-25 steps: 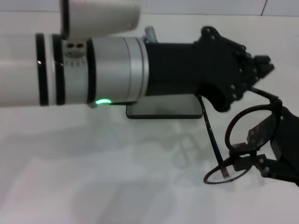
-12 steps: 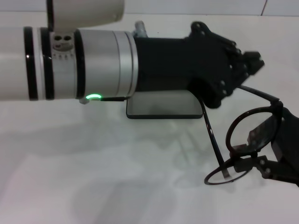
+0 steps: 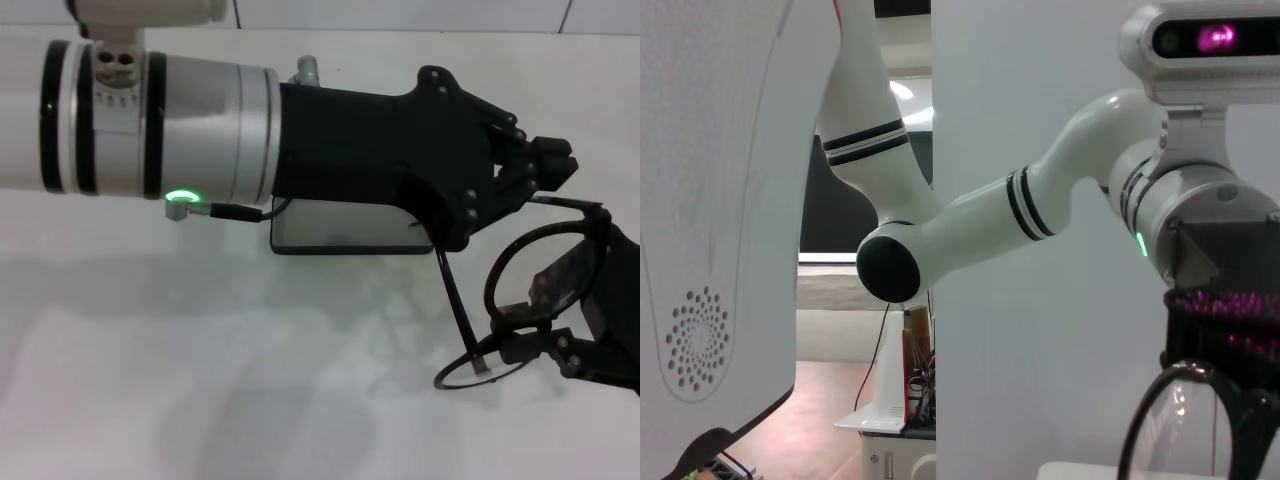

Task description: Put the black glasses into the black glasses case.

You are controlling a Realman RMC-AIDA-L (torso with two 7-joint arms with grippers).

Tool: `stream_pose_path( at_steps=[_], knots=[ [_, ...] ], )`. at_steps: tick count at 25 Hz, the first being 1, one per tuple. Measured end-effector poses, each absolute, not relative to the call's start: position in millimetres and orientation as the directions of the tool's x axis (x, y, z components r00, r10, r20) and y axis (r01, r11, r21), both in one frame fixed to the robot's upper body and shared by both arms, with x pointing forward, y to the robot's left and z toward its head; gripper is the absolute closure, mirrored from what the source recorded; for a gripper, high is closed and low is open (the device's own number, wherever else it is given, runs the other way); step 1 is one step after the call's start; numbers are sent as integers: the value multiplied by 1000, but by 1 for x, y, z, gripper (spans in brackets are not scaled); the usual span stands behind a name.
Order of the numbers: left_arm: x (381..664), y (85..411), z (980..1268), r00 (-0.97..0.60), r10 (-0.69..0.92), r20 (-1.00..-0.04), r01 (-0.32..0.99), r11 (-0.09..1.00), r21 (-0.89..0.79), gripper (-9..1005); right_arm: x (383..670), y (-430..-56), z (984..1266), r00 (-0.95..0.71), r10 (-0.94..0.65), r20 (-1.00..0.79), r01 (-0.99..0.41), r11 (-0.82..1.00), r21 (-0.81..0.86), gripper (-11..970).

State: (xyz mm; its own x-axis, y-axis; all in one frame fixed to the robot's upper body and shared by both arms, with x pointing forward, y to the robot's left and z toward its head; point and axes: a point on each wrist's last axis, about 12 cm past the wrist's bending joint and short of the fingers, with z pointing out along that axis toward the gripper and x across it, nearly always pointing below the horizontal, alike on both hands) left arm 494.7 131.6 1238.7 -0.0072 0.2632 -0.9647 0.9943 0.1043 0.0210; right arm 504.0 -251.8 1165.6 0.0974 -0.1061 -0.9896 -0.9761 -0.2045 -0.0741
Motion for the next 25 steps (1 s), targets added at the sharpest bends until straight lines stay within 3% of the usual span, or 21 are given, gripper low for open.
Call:
stream_pose_path(
  at_steps=[25],
  knots=[
    [495,129,1233,11,304,-953,1000,-28,2,930,503,-251,1164,95,-104,-990,-975,-211,-71,850]
  ],
)
